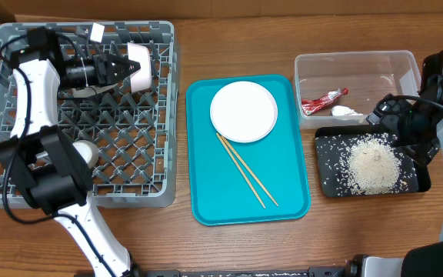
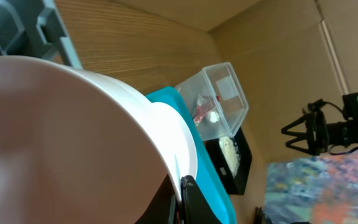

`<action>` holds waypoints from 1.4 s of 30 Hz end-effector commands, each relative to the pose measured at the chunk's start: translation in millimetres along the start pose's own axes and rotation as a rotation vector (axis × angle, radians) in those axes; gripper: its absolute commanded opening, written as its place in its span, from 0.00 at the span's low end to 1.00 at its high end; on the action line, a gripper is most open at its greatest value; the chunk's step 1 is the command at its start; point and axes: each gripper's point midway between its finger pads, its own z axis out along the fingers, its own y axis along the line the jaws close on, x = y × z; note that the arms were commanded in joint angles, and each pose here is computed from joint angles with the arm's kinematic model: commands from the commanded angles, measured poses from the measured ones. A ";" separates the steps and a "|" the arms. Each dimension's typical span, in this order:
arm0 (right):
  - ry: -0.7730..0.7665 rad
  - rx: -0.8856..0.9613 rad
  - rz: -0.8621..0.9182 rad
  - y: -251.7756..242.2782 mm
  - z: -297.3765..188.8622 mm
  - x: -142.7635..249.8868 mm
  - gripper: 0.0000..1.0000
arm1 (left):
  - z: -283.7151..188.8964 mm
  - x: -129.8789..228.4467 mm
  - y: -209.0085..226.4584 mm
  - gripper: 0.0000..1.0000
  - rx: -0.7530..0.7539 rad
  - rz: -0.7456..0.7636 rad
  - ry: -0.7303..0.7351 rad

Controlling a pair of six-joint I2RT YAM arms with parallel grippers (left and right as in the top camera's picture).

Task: Sort waste into correct bins and load items into the dishwasher
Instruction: 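Carry the pink bowl to the rack's back row and stand it upright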

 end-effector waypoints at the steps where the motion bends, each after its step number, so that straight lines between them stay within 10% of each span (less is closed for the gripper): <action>1: -0.018 -0.009 -0.001 0.7 -5.1 -2.9 1.00 | -1.7 -1.2 10.8 0.04 0.061 -0.009 -0.034; 13: -0.015 -0.008 -0.001 0.3 -5.1 -2.3 1.00 | -26.2 17.6 54.4 0.11 -0.110 -0.098 0.009; 31: -0.015 -0.005 -0.004 -0.3 -5.1 -2.3 1.00 | -33.6 -17.0 -10.8 0.04 0.163 0.016 -0.148; 42: -0.009 -0.001 -0.004 -1.3 -5.0 -0.6 1.00 | 4.4 -2.0 3.4 0.04 0.037 0.118 -0.011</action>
